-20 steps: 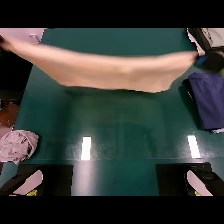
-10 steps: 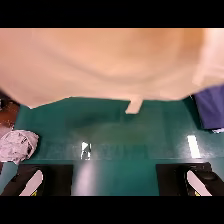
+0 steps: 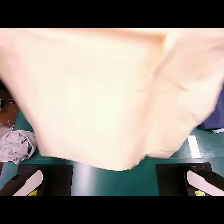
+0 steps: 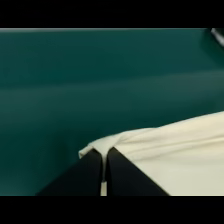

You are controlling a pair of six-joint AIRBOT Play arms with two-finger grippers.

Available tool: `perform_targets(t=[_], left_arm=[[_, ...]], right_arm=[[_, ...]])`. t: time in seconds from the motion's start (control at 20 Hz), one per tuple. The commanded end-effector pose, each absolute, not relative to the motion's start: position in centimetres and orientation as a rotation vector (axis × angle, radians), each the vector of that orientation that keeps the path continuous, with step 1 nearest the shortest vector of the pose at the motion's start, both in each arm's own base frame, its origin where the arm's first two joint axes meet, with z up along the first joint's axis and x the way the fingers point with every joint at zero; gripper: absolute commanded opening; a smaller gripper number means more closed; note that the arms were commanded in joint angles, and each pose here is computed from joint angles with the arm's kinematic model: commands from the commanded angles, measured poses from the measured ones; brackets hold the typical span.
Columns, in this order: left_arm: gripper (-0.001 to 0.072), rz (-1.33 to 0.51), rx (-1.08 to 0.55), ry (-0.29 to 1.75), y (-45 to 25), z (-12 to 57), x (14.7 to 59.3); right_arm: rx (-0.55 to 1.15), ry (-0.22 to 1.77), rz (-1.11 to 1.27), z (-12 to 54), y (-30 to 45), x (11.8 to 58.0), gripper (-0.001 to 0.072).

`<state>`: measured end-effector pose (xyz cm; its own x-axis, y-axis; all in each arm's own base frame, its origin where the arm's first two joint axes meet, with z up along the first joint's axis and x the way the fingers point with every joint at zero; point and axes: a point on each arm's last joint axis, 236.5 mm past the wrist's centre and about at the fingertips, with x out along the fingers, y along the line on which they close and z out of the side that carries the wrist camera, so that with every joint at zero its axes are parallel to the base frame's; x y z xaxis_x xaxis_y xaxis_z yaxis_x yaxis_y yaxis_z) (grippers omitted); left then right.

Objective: Fold the shirts.

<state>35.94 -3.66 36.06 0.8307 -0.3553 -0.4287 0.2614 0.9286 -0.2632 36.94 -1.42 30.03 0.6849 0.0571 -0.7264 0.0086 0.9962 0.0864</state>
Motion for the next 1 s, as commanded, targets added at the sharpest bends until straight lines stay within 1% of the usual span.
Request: perform_targets(t=[0.0, 0.1, 0.15, 0.3, 0.4, 0.5, 0.6, 0.7, 0.8, 0.95], left_arm=[[0.0024, -0.345, -0.347, 0.871, -2.6, 21.9, 40.1], [0.0024, -0.333, -0.426, 0.991, -2.0, 15.6, 42.7], [0.0025, -0.334, -0.436, 1.026, -1.8, 13.3, 43.9], [0.0025, -0.374, -0.387, 1.049, -2.7, 7.9, 47.4], [0.0025, -0.328, -0.383, 0.976, -2.8, 6.7, 50.5], [0.0025, -0.274, -0.368, 0.856, -2.3, 7.6, 53.5], [0.0025, -0.242, -0.336, 0.751, -1.9, 9.0, 55.5], [0.0025, -0.234, -0.298, 0.704, -1.7, 9.4, 56.4], [0.0025, -0.229, -0.287, 0.714, -1.4, 8.7, 56.5], [0.0025, -0.244, -0.212, 0.816, -1.2, 6.7, 54.8]], right_arm=[[0.115, 1.174, 0.039, 18.9, -1.6, 40.2, 0.0016], [0.119, 1.256, 0.055, 14.5, -1.1, 42.4, 0.0016], [0.115, 1.266, 0.064, 12.6, -0.5, 43.8, 0.0016], [0.115, 1.208, 0.070, 8.7, 0.8, 48.4, 0.0016], [0.160, 1.134, 0.041, 7.5, 1.2, 51.4, 0.0016], [0.194, 1.047, 0.018, 7.4, 1.1, 54.1, 0.0016], [0.213, 0.966, 0.006, 7.8, 0.9, 56.0, 0.0016], [0.200, 0.918, -0.006, 8.3, 0.4, 57.1, 0.0016], [0.152, 0.918, -0.038, 8.2, -0.7, 57.0, 0.0016], [0.059, 1.042, -0.029, 6.5, -1.3, 54.6, 0.0016]])
